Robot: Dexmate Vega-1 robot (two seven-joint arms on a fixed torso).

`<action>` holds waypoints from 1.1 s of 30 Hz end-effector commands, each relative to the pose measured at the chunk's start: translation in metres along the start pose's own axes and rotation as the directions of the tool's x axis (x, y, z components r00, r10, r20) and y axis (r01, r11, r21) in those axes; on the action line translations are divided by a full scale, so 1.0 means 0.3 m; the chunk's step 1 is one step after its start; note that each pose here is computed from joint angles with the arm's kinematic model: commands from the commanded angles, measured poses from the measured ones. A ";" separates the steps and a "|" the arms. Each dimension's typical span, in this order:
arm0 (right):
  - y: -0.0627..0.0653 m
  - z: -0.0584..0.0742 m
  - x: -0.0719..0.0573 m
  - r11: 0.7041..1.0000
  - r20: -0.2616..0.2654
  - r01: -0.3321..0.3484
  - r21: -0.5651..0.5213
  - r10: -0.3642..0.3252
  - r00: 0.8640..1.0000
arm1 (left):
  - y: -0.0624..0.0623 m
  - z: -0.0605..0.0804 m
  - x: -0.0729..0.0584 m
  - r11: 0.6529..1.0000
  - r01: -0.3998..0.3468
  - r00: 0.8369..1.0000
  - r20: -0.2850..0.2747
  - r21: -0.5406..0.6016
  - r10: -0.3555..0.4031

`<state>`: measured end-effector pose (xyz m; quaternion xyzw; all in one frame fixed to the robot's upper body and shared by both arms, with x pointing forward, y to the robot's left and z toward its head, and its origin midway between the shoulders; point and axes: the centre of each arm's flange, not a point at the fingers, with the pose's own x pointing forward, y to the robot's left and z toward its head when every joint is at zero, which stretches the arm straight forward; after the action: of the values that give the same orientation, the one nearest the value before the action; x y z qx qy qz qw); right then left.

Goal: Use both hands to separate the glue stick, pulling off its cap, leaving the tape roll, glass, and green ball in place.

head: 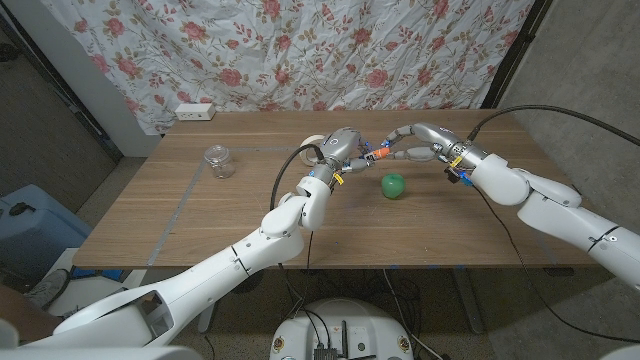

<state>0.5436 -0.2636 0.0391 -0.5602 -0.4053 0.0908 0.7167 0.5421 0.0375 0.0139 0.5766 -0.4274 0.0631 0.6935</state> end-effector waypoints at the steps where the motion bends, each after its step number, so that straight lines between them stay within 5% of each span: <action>1: -0.010 0.000 0.005 1.000 0.009 -0.006 0.006 0.006 1.000 | 0.009 -0.015 0.005 1.000 0.001 1.000 -0.002 -0.002 -0.001; 33: -0.022 0.000 0.017 1.000 0.025 -0.027 0.006 0.026 0.999 | 0.010 -0.018 0.005 1.000 0.005 1.000 0.016 0.011 -0.005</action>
<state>0.5438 -0.2629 0.0462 -0.5618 -0.4059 0.1056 0.7131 0.5440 0.0422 0.0164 0.5801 -0.4297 0.0583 0.6895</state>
